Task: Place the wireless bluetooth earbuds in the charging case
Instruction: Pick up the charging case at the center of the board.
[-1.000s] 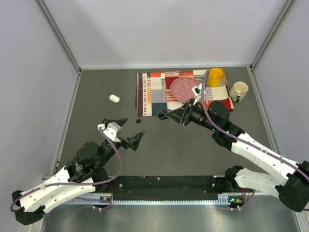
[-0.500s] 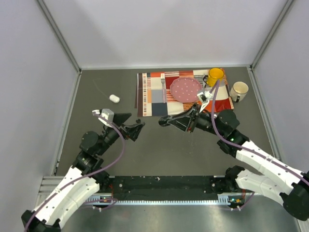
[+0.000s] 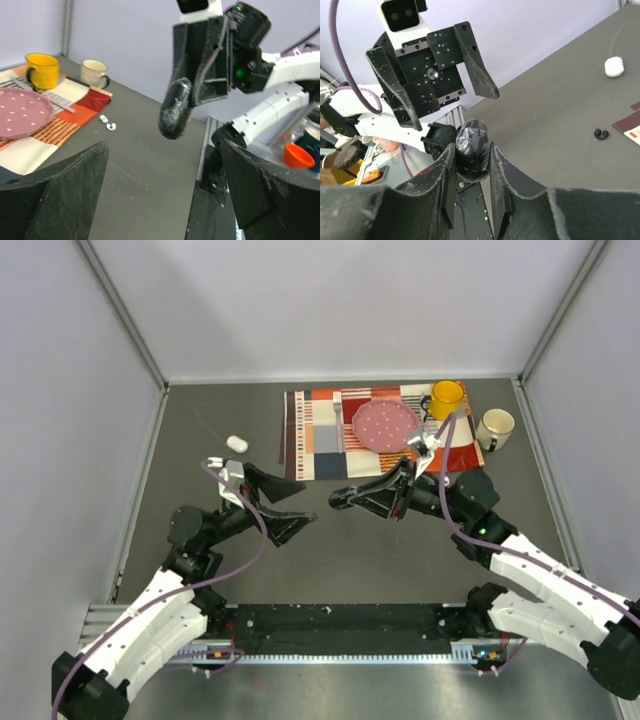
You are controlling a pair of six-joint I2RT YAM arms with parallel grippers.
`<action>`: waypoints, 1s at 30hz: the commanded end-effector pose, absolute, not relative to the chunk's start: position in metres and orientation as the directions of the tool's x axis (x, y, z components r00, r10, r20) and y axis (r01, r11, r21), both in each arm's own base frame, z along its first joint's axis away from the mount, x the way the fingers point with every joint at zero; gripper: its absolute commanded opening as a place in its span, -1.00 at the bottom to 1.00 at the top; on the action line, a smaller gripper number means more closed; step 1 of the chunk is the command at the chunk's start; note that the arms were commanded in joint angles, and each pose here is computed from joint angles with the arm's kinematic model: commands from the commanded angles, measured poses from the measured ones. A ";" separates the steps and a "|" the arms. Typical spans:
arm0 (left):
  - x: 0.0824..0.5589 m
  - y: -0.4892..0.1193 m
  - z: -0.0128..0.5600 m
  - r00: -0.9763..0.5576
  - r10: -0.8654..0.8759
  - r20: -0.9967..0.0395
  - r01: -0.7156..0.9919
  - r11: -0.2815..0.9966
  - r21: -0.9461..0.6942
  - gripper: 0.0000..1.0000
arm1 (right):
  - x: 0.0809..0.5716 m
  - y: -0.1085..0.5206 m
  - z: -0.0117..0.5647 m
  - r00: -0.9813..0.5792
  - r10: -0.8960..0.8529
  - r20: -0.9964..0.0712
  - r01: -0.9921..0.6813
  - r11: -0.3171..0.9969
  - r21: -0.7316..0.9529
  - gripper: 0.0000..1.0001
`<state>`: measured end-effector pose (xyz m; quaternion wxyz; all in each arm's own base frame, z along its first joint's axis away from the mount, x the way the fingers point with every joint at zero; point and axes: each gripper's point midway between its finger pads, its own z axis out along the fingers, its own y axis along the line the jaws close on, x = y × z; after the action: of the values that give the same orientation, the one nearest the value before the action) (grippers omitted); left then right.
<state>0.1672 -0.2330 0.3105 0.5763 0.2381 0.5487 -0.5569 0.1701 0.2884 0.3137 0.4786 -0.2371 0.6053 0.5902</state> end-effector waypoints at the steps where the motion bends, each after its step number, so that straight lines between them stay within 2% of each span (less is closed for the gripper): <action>1: 0.147 -0.240 0.322 -0.186 -0.296 -0.937 0.955 0.169 -0.243 0.98 | 0.170 0.294 0.313 -0.434 0.176 -0.883 -0.865 0.192 0.464 -1.00; 2: 0.148 -0.242 0.317 -0.194 -0.264 -0.945 0.956 0.167 -0.243 0.98 | 0.172 0.294 0.322 -0.390 0.153 -0.908 -0.888 0.199 0.415 -1.00; 3: 0.146 -0.243 0.313 -0.157 -0.222 -0.962 0.968 0.158 -0.194 0.98 | 0.170 0.295 0.316 -0.401 0.101 -0.910 -0.889 0.198 0.414 -1.00; 4: 0.145 -0.243 0.308 -0.193 -0.168 -0.967 0.962 0.161 -0.220 0.98 | 0.169 0.294 0.300 -0.415 0.022 -0.909 -0.887 0.214 0.410 -1.00; 6: 0.143 -0.245 0.304 -0.169 -0.110 -0.979 0.974 0.134 -0.183 0.98 | 0.169 0.296 0.299 -0.417 -0.048 -0.908 -0.893 0.210 0.399 -1.00; 15: 0.138 -0.256 0.292 -0.227 0.069 -0.971 0.974 0.004 -0.227 0.98 | 0.163 0.290 0.289 -0.359 -0.271 -0.893 -0.931 0.175 0.321 -1.00; 22: 0.134 -0.273 0.283 -0.243 0.140 -0.960 0.967 -0.047 -0.252 0.95 | 0.151 0.292 0.290 -0.299 -0.321 -0.898 -0.954 0.086 0.287 -1.00; 30: 0.128 -0.299 0.281 -0.228 0.179 -0.957 0.966 -0.086 -0.246 0.90 | 0.141 0.298 0.283 -0.297 -0.364 -0.883 -0.953 0.055 0.298 -1.00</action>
<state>0.1295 -0.2882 0.2648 0.3456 0.4805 0.5947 -0.5441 0.1487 0.2919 0.2658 0.3051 -0.4761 0.6827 0.4629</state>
